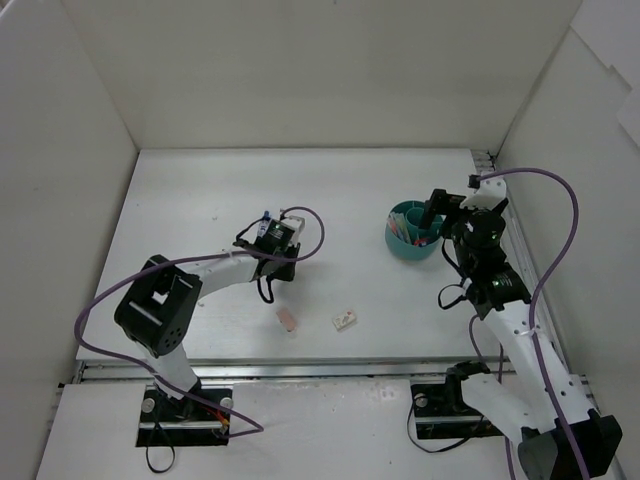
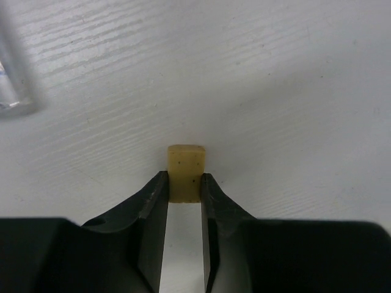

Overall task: Sort the stationery into containers
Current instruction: Pick up the stationery from the center of the board.

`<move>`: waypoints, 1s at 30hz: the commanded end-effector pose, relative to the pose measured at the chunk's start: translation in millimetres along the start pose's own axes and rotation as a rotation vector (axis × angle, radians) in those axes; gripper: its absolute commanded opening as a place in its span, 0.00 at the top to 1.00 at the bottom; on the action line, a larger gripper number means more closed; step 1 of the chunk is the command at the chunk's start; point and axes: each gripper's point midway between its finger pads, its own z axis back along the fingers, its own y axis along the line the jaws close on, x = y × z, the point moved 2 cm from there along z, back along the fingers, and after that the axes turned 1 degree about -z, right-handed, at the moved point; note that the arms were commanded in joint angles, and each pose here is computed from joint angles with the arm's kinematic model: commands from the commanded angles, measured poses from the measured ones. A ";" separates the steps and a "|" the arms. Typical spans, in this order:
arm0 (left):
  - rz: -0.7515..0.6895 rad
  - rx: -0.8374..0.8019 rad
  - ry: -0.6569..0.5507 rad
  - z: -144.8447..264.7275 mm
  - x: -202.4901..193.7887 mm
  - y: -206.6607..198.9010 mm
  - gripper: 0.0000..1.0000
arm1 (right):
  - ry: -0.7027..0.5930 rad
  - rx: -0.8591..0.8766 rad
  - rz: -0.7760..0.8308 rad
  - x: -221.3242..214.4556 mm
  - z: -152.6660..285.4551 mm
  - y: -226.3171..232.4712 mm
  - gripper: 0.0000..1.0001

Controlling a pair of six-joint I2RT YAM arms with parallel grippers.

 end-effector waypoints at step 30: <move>-0.499 -0.735 -0.814 100.8 282.5 -296.2 0.91 | -0.201 -0.389 -0.323 -13.9 110.6 -85.9 0.02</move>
